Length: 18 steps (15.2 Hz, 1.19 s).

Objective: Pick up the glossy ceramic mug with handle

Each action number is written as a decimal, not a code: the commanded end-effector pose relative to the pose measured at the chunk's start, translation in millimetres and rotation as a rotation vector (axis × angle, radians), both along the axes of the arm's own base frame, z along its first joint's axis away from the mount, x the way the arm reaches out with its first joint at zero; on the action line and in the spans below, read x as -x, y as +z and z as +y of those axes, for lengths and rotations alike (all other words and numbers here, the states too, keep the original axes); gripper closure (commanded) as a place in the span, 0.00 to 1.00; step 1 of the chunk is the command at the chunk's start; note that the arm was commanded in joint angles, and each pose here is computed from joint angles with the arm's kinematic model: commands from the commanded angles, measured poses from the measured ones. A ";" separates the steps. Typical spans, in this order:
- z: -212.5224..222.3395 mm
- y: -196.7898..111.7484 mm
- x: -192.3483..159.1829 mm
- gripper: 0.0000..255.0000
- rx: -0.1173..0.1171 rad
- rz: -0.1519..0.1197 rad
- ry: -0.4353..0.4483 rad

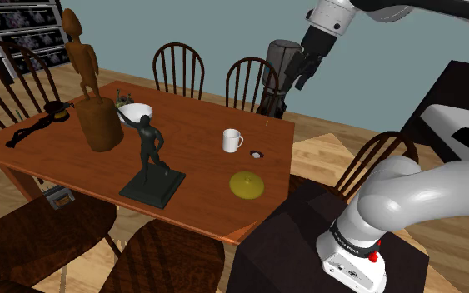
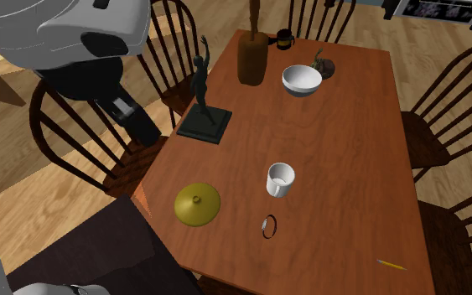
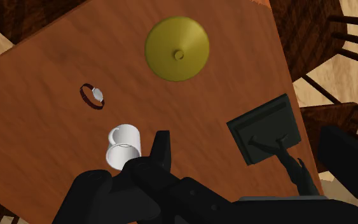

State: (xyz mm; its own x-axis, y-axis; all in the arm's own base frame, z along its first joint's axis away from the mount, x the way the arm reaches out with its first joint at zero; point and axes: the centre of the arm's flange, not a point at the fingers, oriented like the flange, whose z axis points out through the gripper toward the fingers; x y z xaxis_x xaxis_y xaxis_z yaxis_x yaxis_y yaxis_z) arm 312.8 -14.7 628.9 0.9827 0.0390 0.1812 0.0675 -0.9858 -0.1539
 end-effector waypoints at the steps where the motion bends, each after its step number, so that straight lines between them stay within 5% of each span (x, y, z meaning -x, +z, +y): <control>1: 0.0 0.0 0.0 0.00 0.000 0.000 0.000; 18: -11.4 -162.2 -157.3 0.00 0.103 0.054 -0.007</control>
